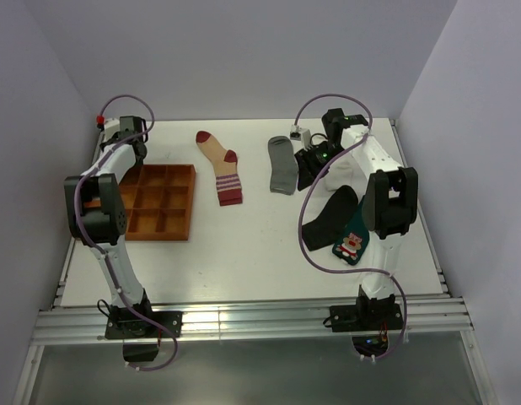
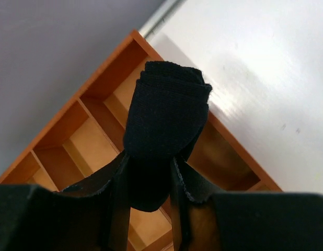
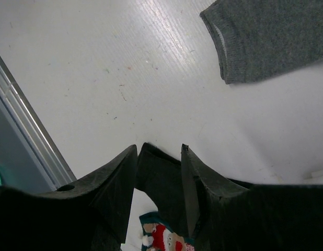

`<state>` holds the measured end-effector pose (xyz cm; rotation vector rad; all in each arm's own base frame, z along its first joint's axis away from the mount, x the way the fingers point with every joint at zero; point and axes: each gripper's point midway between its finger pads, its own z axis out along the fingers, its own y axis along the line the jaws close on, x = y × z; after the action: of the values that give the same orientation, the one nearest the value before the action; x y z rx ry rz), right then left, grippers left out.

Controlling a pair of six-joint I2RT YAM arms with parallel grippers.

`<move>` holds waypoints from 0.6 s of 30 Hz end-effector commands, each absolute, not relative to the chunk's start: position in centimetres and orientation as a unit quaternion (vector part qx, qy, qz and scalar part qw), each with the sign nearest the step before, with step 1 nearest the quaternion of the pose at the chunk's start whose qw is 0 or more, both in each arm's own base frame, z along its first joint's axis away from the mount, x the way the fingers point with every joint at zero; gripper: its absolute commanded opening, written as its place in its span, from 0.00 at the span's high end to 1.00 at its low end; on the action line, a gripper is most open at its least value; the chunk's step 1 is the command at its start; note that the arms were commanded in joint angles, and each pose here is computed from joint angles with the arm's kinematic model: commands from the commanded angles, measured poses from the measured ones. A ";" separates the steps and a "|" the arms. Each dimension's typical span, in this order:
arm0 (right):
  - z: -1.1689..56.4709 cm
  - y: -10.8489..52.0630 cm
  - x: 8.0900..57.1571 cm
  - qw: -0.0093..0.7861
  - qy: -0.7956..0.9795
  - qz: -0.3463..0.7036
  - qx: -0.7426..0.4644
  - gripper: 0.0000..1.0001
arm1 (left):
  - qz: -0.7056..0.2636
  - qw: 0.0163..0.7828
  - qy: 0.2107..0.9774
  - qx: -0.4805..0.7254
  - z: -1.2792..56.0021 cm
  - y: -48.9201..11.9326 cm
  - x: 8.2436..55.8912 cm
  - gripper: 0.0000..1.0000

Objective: Roll the socks
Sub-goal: Place the sock in the storage box.

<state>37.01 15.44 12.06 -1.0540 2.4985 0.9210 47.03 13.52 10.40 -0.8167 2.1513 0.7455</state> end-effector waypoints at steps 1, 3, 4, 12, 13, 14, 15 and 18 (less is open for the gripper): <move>12.3 15.3 37.9 0.159 0.858 0.317 -0.373 0.54 | 0.278 0.354 0.838 -0.309 11.3 13.2 47.4 1.00; 12.1 15.3 37.8 0.156 0.858 0.320 -0.370 0.54 | 0.279 0.337 0.847 -0.301 10.1 13.0 47.0 1.00; 12.0 15.4 37.9 0.157 0.858 0.320 -0.370 0.54 | 0.284 0.329 0.850 -0.297 9.6 13.0 46.9 1.00; 11.3 15.4 37.5 0.150 0.859 0.326 -0.365 0.54 | 0.303 0.314 0.855 -0.279 9.1 11.4 46.6 1.00; 11.4 15.4 37.5 0.150 0.859 0.327 -0.365 0.54 | 0.300 0.314 0.857 -0.278 9.1 11.3 46.5 1.00; 11.3 15.4 37.6 0.150 0.859 0.327 -0.363 0.54 | 0.298 0.311 0.859 -0.277 8.9 11.2 46.3 1.00; 11.3 15.4 37.6 0.149 0.859 0.327 -0.364 0.55 | 0.299 0.309 0.860 -0.275 8.8 11.1 46.3 1.00; 11.3 15.4 37.5 0.150 0.859 0.326 -0.364 0.55 | 0.306 0.289 0.868 -0.263 7.9 11.2 46.1 1.00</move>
<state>37.15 15.37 11.15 -1.0474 2.5003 0.9267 46.15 11.15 7.28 -0.7164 2.2977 0.7913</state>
